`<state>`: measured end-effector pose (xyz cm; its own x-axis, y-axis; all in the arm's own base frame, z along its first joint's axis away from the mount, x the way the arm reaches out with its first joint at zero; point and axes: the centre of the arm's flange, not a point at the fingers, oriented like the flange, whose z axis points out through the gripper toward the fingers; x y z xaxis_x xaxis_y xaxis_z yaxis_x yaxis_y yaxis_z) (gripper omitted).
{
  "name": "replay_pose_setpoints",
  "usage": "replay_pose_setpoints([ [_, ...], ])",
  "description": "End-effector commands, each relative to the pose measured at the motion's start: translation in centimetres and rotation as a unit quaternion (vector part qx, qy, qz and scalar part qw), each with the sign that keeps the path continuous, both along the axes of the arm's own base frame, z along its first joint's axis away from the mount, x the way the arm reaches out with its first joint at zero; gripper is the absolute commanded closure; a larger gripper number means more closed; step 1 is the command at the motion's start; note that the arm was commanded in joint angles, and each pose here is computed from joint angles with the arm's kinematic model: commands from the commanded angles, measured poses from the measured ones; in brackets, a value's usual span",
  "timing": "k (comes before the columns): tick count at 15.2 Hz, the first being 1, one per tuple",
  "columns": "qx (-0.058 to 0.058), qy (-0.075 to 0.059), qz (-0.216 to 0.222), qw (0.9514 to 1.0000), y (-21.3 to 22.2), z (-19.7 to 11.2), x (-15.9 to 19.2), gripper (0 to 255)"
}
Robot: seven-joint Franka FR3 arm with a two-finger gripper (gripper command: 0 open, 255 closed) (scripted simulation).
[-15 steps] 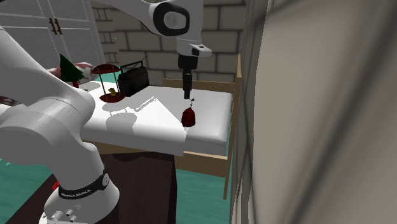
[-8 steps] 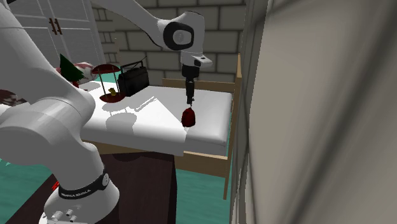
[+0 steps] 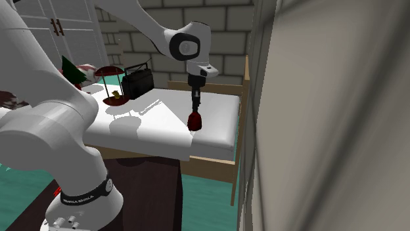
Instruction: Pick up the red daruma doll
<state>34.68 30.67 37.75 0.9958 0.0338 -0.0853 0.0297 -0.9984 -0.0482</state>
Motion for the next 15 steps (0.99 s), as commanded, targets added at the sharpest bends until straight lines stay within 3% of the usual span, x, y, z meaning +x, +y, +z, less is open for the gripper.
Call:
replay_pose_setpoints([
  [1, 0.000, 0.000, 0.000, 1.0000, 0.0, -0.1, 0.0, 255],
  [8, 0.000, 0.000, 0.000, 1.0000, 0.0, -0.1, 0.1, 255],
  [15, 0.000, 0.000, 0.000, 1.0000, 0.0, 3.6, 0.1, 255],
])
